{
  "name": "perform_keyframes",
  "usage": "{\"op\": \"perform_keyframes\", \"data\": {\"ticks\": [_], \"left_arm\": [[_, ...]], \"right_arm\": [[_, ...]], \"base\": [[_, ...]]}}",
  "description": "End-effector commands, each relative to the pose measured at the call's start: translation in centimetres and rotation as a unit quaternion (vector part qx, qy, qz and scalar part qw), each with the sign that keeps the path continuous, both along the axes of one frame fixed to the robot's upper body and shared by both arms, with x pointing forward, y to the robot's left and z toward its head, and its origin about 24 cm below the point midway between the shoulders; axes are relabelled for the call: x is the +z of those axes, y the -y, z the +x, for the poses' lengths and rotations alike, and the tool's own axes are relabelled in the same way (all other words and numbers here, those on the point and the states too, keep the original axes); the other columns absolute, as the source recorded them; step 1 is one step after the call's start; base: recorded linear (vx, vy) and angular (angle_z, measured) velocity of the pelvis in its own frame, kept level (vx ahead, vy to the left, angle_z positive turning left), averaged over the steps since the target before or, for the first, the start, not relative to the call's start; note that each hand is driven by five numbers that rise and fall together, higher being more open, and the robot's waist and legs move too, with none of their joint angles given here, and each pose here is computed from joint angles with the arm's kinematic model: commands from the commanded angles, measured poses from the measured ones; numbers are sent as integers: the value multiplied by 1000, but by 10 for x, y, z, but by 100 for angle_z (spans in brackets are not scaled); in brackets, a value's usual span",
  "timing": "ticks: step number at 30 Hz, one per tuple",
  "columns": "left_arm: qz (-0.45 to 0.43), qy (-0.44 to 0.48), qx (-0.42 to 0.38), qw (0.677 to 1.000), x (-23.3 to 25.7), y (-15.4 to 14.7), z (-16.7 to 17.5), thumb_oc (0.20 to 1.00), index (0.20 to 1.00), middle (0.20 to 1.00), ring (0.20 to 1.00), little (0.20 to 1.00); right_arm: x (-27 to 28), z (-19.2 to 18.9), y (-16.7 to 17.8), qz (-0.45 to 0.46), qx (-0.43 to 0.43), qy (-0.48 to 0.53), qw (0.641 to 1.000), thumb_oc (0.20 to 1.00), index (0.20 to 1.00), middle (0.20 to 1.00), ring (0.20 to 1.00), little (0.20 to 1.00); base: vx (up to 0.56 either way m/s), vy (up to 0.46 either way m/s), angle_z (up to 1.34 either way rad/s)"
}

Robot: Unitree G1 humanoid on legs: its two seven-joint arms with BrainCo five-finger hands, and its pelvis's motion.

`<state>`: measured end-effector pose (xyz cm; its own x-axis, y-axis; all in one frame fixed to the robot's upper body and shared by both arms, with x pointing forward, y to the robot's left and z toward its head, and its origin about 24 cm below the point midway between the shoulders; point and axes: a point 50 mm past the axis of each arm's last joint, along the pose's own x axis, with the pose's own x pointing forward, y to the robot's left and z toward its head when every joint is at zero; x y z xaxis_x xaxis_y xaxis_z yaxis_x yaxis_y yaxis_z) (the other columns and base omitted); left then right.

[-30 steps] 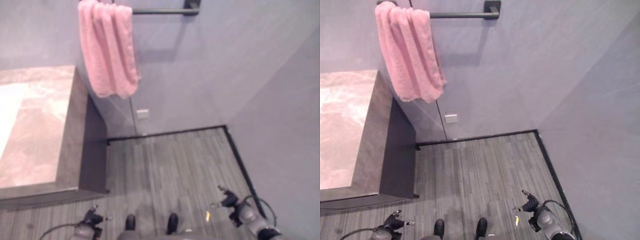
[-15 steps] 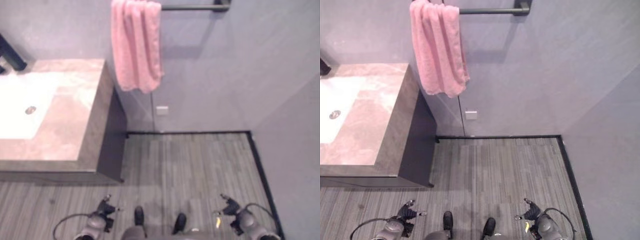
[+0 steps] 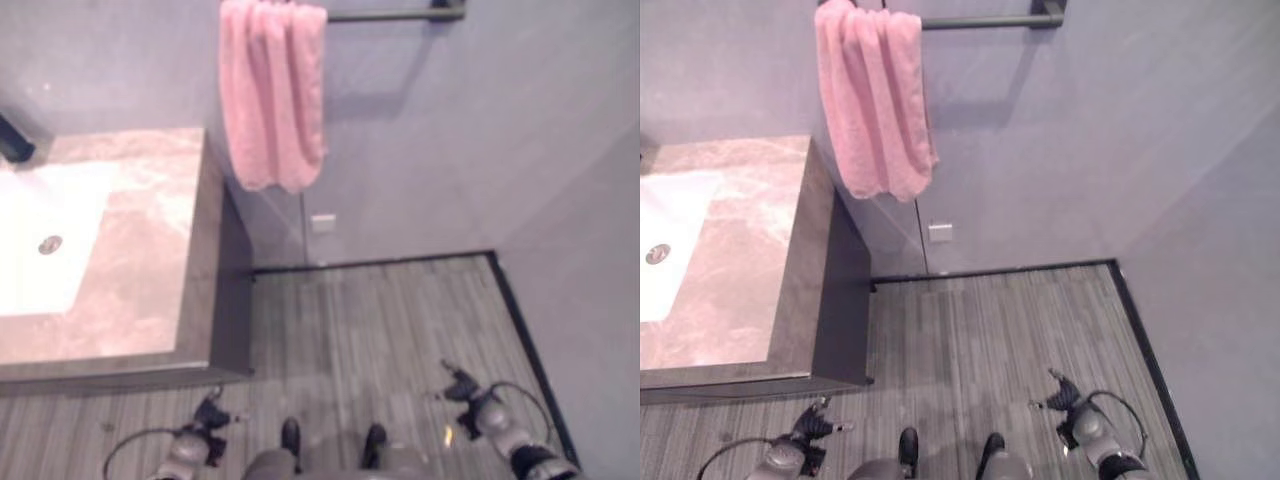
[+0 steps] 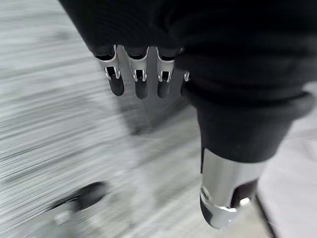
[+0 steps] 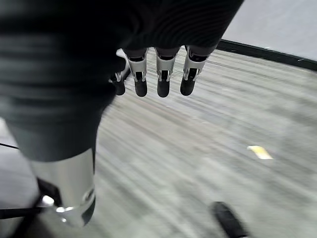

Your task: Put brush and paste in cup on sink, flatten towel.

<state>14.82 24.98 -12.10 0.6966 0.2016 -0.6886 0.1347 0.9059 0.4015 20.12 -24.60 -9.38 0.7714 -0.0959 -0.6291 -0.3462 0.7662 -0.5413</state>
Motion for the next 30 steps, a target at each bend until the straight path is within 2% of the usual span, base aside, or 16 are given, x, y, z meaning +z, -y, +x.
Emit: {"op": "perform_keyframes", "data": {"ticks": [1, 10, 19, 26, 30], "left_arm": [[23, 23, -14, 999, 12, -18, -3, 1000, 1000, 1000, 1000, 1000], [25, 62, -3, 998, 23, -20, 13, 1000, 1000, 1000, 1000, 1000], [33, 73, 16, 997, 28, -27, 27, 1000, 1000, 1000, 1000, 1000], [43, 82, -2, 996, 32, -21, 42, 1000, 1000, 1000, 1000, 1000], [50, 73, -13, 996, 32, -23, 39, 1000, 1000, 1000, 1000, 1000]], "right_arm": [[14, 11, -14, 40, 15, 52, 998, 1000, 1000, 1000, 1000, 1000], [41, 34, -32, 36, 87, 112, 989, 1000, 1000, 1000, 1000, 1000], [49, 32, -13, -7, 101, 118, 988, 1000, 1000, 1000, 1000, 1000], [37, 24, -4, -34, 91, 85, 992, 1000, 1000, 1000, 1000, 1000], [31, 23, -14, -28, 99, 73, 992, 1000, 1000, 1000, 1000, 1000]], "base": [[175, -19, -27], [344, -243, 12], [302, -303, 22], [121, 22, 12], [140, 145, 17]]}}
